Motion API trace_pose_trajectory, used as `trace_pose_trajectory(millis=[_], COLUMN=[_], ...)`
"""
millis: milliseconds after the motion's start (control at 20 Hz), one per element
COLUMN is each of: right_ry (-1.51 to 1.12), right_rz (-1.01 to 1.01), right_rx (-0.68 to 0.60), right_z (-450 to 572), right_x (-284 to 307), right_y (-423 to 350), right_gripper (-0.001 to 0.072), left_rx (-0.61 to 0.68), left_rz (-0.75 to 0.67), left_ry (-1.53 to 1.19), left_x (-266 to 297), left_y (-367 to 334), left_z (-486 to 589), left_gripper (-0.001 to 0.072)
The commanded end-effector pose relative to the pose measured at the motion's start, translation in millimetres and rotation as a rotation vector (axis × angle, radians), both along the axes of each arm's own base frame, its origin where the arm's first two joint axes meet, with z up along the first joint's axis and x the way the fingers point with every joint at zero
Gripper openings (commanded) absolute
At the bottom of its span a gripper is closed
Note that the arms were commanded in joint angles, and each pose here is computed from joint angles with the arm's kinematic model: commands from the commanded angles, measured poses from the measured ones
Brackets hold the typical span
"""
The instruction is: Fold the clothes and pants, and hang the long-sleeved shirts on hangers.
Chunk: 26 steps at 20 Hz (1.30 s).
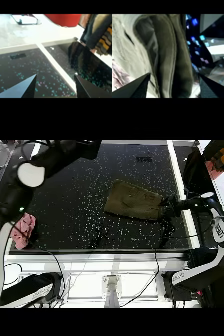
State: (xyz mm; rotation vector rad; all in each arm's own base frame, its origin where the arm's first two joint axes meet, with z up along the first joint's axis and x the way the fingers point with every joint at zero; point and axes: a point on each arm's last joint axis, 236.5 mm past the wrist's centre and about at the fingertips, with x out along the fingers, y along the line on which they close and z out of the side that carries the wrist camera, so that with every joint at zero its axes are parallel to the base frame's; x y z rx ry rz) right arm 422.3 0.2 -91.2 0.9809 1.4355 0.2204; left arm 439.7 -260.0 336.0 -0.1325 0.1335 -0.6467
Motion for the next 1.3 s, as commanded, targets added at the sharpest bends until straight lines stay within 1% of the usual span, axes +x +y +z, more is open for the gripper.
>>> trace_pose_trajectory(millis=[0, 150, 200, 250, 300, 350, 500, 600, 700, 800, 900, 1000, 1100, 1250], right_ry=[0.045, 0.066, 0.060, 0.051, 0.037, 0.028, -0.066, -0.116, -0.163, -0.173, -0.127, -0.048, 0.054, 0.219], right_rz=[0.052, 0.130, 0.143, 0.152, 0.156, 0.139, 0.052, -0.095, -0.260, -0.419, -0.559, -0.658, -0.712, -0.672], right_rx=[-0.024, -0.025, -0.028, -0.028, -0.024, -0.023, -0.049, -0.077, -0.111, -0.154, -0.201, -0.277, -0.354, -0.423], right_z=[-19, -33, -33, -29, -22, -13, 28, 61, 94, 120, 136, 144, 145, 133], right_x=[6, 3, 4, 6, 11, 18, 53, 72, 68, 37, -11, -64, -111, -158], right_y=[15, 50, 56, 57, 58, 53, 14, -42, -118, -191, -251, -293, -315, -318], right_gripper=[0.0696, 0.0684, 0.0600, 0.0320, 0.0083, 0.0035, 0.0032, 0.0032, 0.0032, 0.0032, 0.0032, 0.0032, 0.0032, 0.0035], left_rx=[0.044, 0.056, 0.057, 0.057, 0.057, 0.057, 0.057, 0.057, 0.058, 0.057, 0.056, 0.054, 0.054, 0.054], left_rz=[-0.038, -0.049, -0.051, -0.051, -0.051, -0.051, -0.051, -0.047, -0.032, -0.006, 0.033, 0.077, 0.112, 0.132], left_ry=[0.005, 0.022, 0.024, 0.023, 0.023, 0.023, 0.023, 0.024, 0.025, 0.025, 0.026, 0.025, 0.026, 0.027], left_x=[-17, -19, -20, -20, -20, -20, -20, -19, -14, -8, 1, 11, 18, 21], left_y=[0, -1, -2, -2, -2, -2, -2, 0, 6, 17, 34, 53, 69, 78], left_z=[3, -2, -3, -3, -3, -3, -3, -3, -3, -3, -3, -3, -3, -3], left_gripper=[0.0545, 0.0545, 0.0544, 0.0544, 0.0544, 0.0544, 0.0544, 0.0543, 0.0543, 0.0543, 0.0543, 0.0543, 0.0543, 0.0543])
